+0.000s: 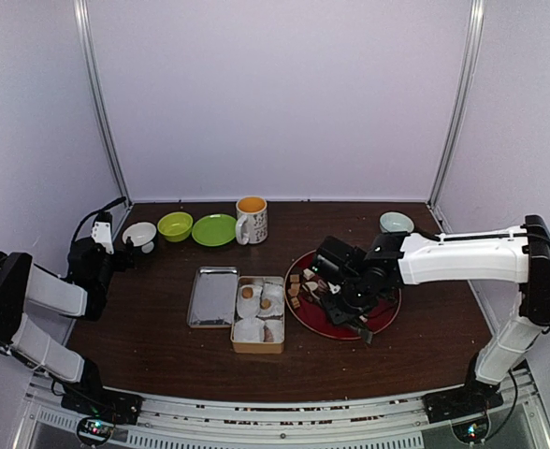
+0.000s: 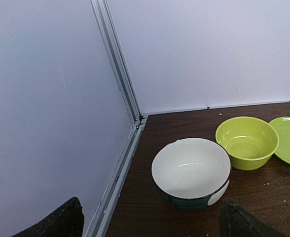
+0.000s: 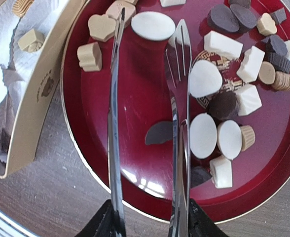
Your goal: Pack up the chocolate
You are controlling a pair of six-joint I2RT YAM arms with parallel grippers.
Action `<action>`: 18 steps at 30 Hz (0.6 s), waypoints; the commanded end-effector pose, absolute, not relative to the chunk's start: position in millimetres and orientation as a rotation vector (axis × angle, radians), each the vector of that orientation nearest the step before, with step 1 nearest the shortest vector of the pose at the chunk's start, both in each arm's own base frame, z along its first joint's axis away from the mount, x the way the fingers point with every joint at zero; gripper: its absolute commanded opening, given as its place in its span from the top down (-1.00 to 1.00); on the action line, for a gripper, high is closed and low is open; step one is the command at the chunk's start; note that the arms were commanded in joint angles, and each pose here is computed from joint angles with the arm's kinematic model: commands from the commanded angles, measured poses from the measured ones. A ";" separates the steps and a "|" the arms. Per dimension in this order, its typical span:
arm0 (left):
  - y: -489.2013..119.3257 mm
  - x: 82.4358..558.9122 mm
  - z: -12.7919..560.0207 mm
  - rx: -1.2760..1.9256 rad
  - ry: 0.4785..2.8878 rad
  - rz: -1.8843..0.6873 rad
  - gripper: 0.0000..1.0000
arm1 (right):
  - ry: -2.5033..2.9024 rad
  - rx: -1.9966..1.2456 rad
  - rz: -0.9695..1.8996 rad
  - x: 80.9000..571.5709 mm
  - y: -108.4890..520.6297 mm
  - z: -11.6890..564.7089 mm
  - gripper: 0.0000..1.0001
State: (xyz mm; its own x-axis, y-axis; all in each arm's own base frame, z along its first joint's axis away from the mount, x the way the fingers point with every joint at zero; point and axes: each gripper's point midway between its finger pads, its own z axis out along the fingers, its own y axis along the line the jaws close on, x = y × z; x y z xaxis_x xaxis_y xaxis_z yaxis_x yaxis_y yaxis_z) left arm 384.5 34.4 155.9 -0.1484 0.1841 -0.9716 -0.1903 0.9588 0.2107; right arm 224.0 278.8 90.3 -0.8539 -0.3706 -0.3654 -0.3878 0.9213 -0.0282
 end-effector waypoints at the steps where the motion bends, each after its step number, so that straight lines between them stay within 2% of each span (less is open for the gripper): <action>1: 35.7 385.3 166.4 -0.022 1.639 0.315 -0.96 | 2.668 -0.541 -0.011 242.1 280.0 95.4 0.11; 7: 35.7 385.2 166.6 -0.022 1.639 0.315 -0.96 | 2.664 -0.523 -0.056 248.4 277.4 95.2 0.03; 18: 35.5 385.2 166.3 -0.021 1.639 0.314 -0.96 | 2.668 -0.534 -0.054 255.4 281.9 92.0 0.07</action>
